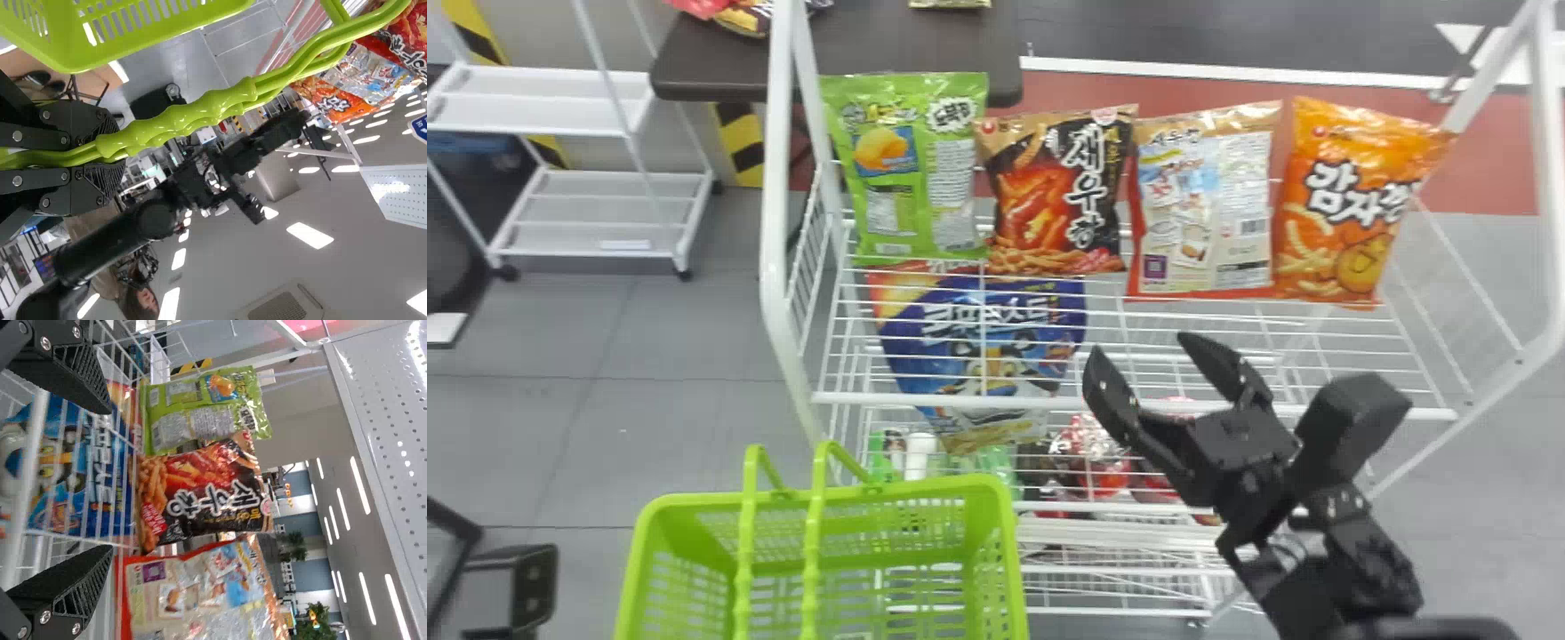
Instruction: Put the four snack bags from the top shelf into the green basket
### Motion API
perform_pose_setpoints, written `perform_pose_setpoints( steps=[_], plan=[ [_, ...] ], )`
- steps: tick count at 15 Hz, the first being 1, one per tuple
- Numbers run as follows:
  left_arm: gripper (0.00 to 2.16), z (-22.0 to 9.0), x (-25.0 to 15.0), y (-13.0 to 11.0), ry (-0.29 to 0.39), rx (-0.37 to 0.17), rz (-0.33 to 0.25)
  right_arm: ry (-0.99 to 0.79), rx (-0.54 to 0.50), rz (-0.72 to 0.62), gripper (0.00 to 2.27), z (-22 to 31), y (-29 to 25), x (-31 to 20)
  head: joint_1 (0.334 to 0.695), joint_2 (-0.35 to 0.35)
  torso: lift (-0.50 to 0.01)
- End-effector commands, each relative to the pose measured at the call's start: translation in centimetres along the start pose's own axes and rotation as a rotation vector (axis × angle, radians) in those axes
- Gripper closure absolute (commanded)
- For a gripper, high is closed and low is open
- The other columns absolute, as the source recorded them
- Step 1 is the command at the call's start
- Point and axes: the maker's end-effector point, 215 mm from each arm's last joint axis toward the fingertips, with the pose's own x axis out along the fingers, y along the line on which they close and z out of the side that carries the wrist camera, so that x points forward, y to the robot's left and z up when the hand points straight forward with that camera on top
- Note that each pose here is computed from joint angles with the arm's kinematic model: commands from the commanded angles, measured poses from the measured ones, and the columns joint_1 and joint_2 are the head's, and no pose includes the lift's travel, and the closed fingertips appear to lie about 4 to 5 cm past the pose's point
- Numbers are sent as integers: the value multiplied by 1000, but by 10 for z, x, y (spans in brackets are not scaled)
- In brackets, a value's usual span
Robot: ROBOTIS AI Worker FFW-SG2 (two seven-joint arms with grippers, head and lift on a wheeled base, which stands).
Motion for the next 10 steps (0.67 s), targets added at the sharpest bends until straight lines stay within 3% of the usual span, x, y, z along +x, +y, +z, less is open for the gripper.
perform_pose_setpoints(
  steps=[1, 7, 10],
  plan=[
    [2145, 0, -1, -3, 2, -1, -13, 1, 7, 54, 83, 11, 26, 46, 695, -6, 0],
    [2145, 0, -6, -3, 6, -2, -9, 19, -29, 143, 83, 20, 64, 146, 695, 137, 0],
    [2145, 2, -9, -4, -1, -1, -8, 48, -21, 210, 83, 11, 84, 178, 695, 175, 0]
  ],
)
